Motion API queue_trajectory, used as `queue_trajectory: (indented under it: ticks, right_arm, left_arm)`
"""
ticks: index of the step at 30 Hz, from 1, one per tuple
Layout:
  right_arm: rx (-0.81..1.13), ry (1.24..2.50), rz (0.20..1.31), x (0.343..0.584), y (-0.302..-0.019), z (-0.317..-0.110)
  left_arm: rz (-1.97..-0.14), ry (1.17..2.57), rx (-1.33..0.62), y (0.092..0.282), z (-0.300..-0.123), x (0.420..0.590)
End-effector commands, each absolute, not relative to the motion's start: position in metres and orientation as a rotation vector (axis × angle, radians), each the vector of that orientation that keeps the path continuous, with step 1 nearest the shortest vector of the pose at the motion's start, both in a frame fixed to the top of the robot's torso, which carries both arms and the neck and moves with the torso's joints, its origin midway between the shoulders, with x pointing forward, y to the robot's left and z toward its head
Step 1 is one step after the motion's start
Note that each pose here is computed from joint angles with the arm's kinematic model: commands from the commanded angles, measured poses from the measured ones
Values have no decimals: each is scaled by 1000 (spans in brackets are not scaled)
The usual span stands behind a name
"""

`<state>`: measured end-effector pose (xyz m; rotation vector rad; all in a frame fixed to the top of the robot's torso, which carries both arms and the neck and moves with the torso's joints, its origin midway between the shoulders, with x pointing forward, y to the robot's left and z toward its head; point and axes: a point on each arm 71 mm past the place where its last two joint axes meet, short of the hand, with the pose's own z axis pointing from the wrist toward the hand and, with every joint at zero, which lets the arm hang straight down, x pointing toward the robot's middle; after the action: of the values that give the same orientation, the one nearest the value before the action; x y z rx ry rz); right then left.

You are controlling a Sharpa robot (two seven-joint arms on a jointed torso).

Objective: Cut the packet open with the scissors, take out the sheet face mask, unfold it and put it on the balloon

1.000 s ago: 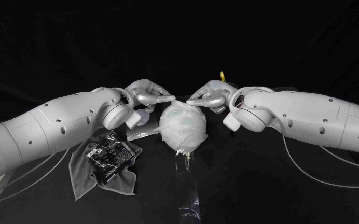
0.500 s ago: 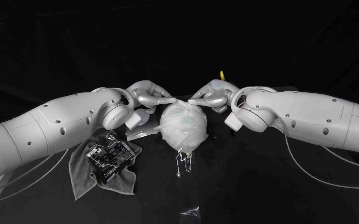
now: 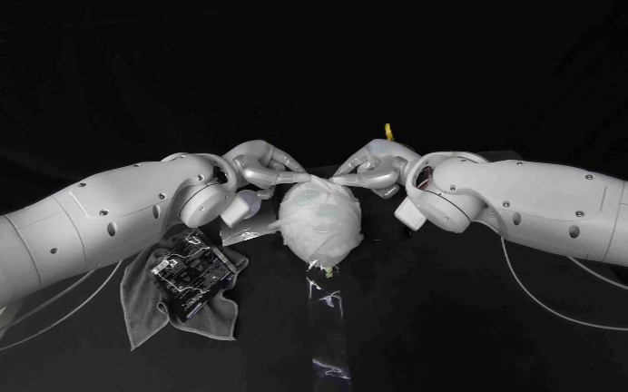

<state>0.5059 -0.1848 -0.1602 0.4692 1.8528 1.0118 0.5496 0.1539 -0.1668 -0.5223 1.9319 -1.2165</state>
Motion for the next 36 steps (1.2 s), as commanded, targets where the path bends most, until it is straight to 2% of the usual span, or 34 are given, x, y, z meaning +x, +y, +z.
queue_trajectory:
  ticks: [1, 10, 27, 36]
  right_arm:
    - [432, 1835, 1014, 504, -183, -159]
    - [435, 1796, 1011, 504, -185, -157]
    - [438, 1753, 1027, 501, -181, -154]
    - [474, 1676, 985, 503, -186, -150]
  left_arm:
    - [-1269, 1907, -498, 148, -163, 548]
    - [-1291, 1894, -485, 144, -162, 548]
    - [-1279, 1837, -504, 148, -160, 550]
    - [-1286, 1813, -534, 151, -159, 551]
